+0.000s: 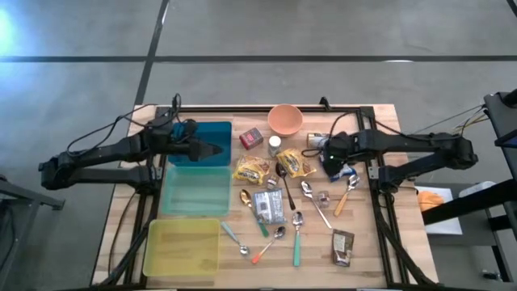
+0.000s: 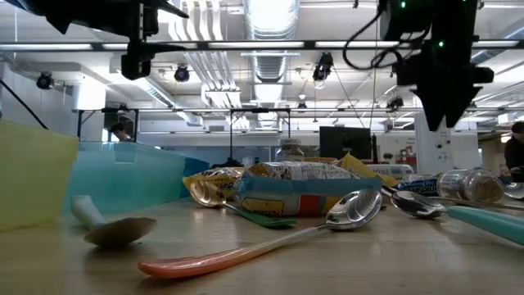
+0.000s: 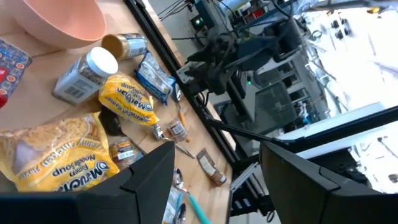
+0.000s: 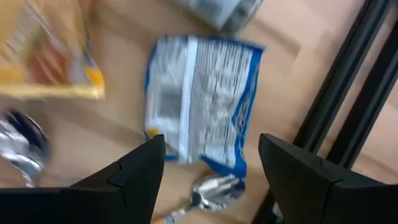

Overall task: Pick & Place Food Item
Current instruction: Put the right blue noodles packet into the blue bin

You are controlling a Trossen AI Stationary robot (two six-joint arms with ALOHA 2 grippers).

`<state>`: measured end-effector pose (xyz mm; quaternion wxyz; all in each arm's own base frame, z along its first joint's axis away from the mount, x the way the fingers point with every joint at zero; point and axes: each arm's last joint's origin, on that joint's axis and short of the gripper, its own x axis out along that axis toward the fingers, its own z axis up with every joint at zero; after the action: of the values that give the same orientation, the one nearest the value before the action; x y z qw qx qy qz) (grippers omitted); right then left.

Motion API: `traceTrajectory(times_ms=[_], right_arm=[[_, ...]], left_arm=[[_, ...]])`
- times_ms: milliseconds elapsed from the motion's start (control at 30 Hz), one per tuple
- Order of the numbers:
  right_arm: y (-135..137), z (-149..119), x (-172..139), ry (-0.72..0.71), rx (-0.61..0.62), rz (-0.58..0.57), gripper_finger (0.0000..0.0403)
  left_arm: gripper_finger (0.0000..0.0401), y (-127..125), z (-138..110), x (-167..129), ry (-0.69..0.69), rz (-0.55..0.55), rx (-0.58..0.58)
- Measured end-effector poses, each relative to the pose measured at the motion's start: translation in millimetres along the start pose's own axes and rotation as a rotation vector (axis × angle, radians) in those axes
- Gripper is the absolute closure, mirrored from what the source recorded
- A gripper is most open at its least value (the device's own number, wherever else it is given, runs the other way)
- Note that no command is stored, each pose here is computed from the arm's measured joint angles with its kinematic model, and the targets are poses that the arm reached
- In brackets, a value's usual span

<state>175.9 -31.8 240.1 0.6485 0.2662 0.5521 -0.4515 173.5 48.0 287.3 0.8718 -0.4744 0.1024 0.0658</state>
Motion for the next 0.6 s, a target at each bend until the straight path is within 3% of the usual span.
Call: traceTrajectory(times_ms=[267, 600], right_arm=[[7, -15, 29, 0.111, -0.061, -0.083, 0.0145], [15, -21, 52, 0.112, -0.019, 0.0, 0.0145]], left_arm=[[0.016, 1, -1, 0, 0.045, 0.039, 0.013], [0.016, 2, -1, 1, 0.041, 0.046, 0.016]])
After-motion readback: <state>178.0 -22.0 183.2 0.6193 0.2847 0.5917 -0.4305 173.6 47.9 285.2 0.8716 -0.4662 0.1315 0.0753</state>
